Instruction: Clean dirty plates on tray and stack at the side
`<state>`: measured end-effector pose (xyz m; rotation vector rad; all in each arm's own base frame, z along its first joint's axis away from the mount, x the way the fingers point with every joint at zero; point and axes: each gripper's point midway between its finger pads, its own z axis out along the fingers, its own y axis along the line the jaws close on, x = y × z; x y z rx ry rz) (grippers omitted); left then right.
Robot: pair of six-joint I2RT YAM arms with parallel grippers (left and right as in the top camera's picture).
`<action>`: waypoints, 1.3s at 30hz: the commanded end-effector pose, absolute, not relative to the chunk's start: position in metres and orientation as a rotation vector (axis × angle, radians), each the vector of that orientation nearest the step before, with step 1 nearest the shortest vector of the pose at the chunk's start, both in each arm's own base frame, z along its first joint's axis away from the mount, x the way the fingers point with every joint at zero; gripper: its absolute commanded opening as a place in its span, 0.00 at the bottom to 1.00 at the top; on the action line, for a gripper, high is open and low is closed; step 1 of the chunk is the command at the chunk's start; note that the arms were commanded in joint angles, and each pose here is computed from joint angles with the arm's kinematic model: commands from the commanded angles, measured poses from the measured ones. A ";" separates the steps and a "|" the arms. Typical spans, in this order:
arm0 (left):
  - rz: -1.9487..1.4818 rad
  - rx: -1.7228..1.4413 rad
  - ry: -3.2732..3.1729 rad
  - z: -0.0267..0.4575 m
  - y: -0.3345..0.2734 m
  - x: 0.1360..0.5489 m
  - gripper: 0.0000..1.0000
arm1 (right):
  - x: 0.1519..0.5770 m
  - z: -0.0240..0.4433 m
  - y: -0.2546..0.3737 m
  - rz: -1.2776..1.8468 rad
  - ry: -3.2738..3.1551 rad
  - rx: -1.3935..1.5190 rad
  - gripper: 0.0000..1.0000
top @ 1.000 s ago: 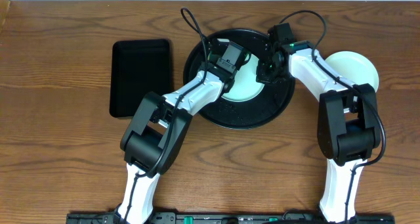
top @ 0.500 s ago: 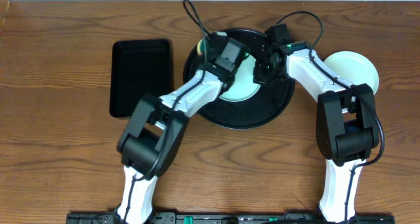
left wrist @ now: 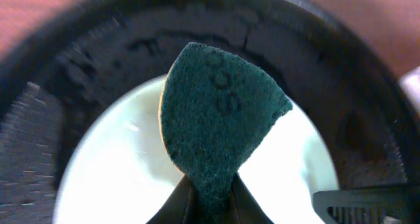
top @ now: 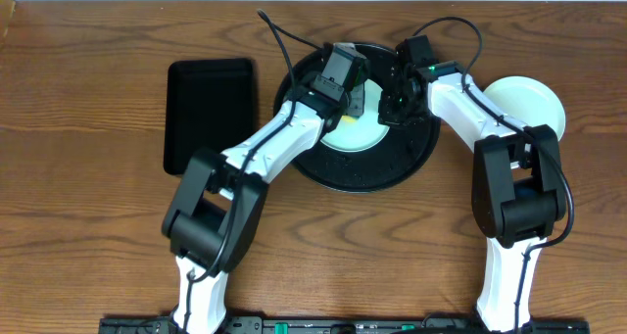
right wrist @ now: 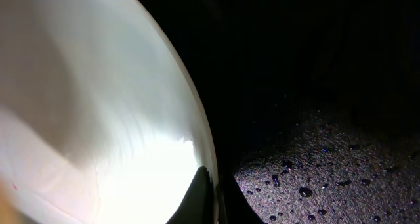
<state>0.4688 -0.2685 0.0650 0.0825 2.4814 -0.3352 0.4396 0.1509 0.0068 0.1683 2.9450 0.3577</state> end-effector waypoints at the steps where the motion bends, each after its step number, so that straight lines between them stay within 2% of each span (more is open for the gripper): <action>1: -0.352 0.072 2.547 0.033 -0.270 0.466 0.11 | 0.433 -0.004 0.144 0.284 2.978 0.165 0.01; 4: -0.291 0.120 2.567 0.018 -0.262 0.467 0.11 | 0.433 -0.004 0.144 0.284 2.979 0.165 0.01; 8: 0.013 0.110 2.527 0.015 -0.223 0.476 0.11 | 0.432 -0.004 0.144 0.283 2.981 0.166 0.01; 10: 0.193 0.121 2.481 0.021 -0.200 0.482 0.07 | 0.431 -0.004 0.144 0.281 2.985 0.166 0.01; 15: 0.563 0.060 2.330 0.046 -0.152 0.494 0.08 | 0.430 -0.004 0.143 0.278 2.992 0.167 0.01; 20: 0.739 -0.019 2.217 0.068 -0.129 0.496 0.08 | 0.428 -0.005 0.143 0.275 2.997 0.168 0.01; 24: 0.719 -0.041 2.193 0.086 -0.129 0.497 0.08 | 0.428 -0.003 0.144 0.277 2.997 0.165 0.01; 29: 0.573 -0.122 2.155 0.136 -0.130 0.497 0.08 | 0.430 0.012 0.148 0.309 2.967 0.153 0.01; 34: 0.176 -0.318 2.276 0.172 -0.113 0.480 0.08 | 0.439 0.055 0.151 0.339 2.863 0.058 0.01; 39: -0.089 -0.449 2.407 0.179 -0.070 0.465 0.08 | 0.448 0.114 0.137 0.231 2.709 -0.012 0.01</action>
